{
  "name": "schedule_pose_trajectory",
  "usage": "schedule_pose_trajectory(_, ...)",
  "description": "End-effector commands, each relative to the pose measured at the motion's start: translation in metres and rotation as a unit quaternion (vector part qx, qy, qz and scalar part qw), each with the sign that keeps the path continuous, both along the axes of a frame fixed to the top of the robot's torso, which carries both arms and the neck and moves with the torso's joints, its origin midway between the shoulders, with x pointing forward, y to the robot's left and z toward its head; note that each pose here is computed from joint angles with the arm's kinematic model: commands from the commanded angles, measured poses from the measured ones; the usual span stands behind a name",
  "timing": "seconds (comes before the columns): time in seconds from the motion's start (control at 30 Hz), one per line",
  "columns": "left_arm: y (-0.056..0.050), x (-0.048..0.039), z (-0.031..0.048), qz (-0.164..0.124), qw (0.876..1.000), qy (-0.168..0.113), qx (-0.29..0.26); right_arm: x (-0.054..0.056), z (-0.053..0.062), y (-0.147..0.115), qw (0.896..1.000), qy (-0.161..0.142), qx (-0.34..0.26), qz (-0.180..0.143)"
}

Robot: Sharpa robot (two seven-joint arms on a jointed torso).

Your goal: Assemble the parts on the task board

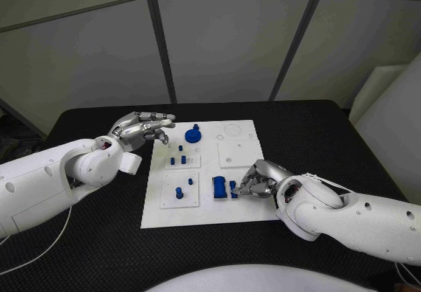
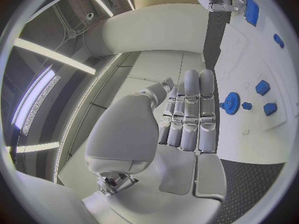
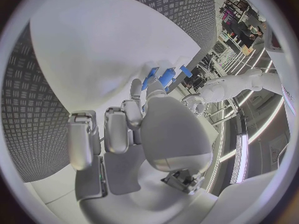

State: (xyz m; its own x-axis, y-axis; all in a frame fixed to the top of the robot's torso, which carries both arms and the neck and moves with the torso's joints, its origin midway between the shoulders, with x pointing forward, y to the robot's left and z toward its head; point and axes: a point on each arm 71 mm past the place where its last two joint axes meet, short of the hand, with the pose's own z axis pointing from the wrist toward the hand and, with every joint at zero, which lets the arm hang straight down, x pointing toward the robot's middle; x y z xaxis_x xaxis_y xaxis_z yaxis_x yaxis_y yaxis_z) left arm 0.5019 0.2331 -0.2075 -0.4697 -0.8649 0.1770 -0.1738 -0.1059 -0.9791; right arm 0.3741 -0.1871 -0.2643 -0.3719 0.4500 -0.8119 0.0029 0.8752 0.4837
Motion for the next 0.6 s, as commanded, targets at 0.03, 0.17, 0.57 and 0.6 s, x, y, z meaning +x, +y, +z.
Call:
schedule_pose_trajectory(0.03,-0.001,-0.0005,0.0013,-0.007,1.0,-0.002,-0.003,0.0,0.001,0.0,1.0,-0.007,-0.022,0.003)
schedule_pose_trajectory(0.17,-0.001,-0.0005,0.0012,-0.007,1.0,-0.002,-0.002,-0.001,0.004,0.002,1.0,-0.019,-0.013,0.008)
schedule_pose_trajectory(0.57,0.001,-0.0005,0.0013,-0.005,1.0,-0.003,-0.002,-0.007,0.021,0.005,0.988,-0.081,0.117,0.066)
schedule_pose_trajectory(0.6,0.001,-0.0005,0.0012,-0.004,1.0,-0.004,-0.003,-0.007,0.022,0.004,0.985,-0.082,0.136,0.068)
